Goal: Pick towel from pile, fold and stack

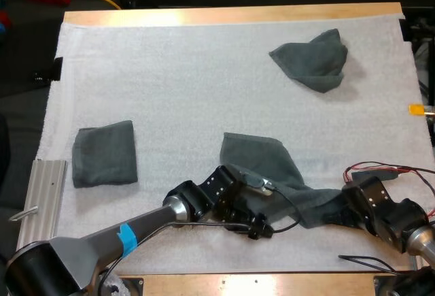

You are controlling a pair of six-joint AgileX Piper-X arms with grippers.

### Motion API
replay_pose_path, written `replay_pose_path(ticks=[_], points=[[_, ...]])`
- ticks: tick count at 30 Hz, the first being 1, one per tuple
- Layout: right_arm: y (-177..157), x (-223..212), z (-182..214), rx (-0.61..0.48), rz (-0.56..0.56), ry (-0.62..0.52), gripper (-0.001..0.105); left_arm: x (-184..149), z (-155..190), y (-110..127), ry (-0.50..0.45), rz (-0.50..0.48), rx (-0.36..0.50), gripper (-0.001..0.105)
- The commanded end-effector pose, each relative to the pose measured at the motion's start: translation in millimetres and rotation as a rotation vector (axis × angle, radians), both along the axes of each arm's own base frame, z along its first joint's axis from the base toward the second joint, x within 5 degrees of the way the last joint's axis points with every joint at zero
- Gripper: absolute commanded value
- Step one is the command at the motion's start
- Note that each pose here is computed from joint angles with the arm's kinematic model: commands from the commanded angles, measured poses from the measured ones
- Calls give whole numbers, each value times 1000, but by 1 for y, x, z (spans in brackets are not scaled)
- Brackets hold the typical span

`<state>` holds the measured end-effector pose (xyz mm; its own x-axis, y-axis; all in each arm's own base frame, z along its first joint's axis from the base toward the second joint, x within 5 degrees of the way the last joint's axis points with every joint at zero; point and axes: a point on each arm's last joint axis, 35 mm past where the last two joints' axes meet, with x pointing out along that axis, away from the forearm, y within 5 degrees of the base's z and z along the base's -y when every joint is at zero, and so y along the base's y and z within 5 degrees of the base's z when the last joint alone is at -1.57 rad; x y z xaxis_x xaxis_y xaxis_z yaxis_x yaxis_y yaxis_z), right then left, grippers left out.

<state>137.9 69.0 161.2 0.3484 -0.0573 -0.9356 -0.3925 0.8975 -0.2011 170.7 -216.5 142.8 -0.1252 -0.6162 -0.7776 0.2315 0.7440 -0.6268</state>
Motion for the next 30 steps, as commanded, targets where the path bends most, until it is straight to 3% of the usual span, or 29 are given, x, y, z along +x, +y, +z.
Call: replay_pose_path(ticks=[1,6,13,21,24,26,30], points=[[-1,-2,0,-9,15,14,1,1,2,-2,-8,6,-23,69],[-1,-2,0,-9,15,14,1,4,0,-4,-19,9,-38,69],[-1,-2,0,-9,15,14,1,5,-18,-6,44,35,1,69],[-1,-2,0,-9,15,14,1,8,-21,-10,41,29,-38,69],[-1,-2,0,-9,15,14,1,8,-21,-10,34,37,-30,53],[-1,-2,0,-9,15,14,1,8,-21,-10,45,55,-26,35],[-1,-2,0,-10,17,14,1,7,-21,-9,59,65,-17,14]])
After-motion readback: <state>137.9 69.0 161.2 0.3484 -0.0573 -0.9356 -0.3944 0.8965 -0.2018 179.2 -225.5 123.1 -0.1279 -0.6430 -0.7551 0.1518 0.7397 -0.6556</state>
